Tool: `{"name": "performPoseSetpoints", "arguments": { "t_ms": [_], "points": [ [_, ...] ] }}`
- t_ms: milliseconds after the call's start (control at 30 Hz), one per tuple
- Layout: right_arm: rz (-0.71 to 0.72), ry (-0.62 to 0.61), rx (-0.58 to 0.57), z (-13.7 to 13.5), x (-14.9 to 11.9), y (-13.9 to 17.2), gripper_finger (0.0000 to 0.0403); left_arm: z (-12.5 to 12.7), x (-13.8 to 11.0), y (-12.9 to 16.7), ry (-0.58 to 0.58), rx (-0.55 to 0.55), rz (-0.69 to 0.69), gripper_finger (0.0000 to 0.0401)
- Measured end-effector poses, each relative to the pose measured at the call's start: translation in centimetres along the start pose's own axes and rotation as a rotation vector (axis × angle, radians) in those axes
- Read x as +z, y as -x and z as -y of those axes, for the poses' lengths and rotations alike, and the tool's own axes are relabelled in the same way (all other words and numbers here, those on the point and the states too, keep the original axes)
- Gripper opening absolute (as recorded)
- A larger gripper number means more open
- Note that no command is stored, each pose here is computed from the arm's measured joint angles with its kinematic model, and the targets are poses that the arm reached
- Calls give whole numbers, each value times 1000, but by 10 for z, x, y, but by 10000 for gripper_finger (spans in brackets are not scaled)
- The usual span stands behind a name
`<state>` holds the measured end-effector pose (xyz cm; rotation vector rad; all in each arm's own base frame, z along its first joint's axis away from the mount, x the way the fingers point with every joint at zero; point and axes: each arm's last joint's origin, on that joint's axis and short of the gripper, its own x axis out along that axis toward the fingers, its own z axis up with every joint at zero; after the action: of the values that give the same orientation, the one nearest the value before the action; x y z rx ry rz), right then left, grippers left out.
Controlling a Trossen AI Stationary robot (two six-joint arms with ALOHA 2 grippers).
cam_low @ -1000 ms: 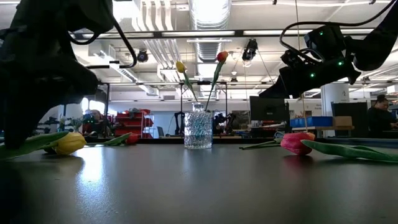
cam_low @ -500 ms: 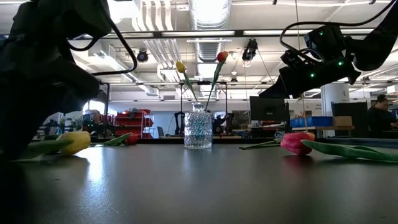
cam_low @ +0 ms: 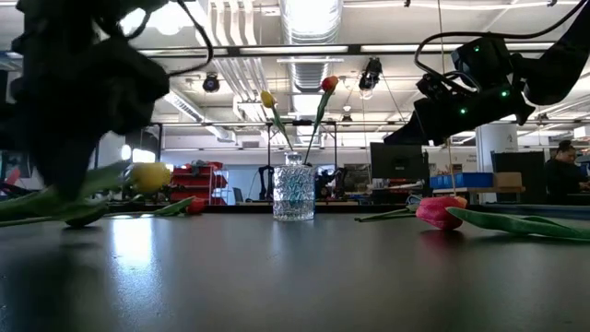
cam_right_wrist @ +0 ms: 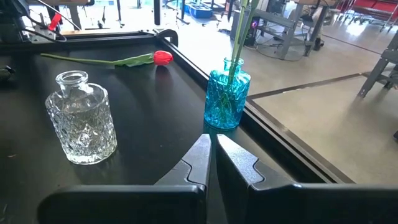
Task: Sort flowers into vase by color
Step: Put the yellow tulip into the blue vase
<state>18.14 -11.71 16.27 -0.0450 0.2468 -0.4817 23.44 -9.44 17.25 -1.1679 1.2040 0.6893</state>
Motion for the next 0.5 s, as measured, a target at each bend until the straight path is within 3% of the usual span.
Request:
{"name": "performPoseSetpoints", "arguments": {
  "t_ms": [300, 500],
  "points": [
    [0, 0, 0, 0, 0, 0, 18, 6, 21, 41, -48, -239, 411, 1],
    [0, -1, 0, 0, 0, 0, 18, 12, 59, 71, -204, -287, 667, 0]
  ]
}}
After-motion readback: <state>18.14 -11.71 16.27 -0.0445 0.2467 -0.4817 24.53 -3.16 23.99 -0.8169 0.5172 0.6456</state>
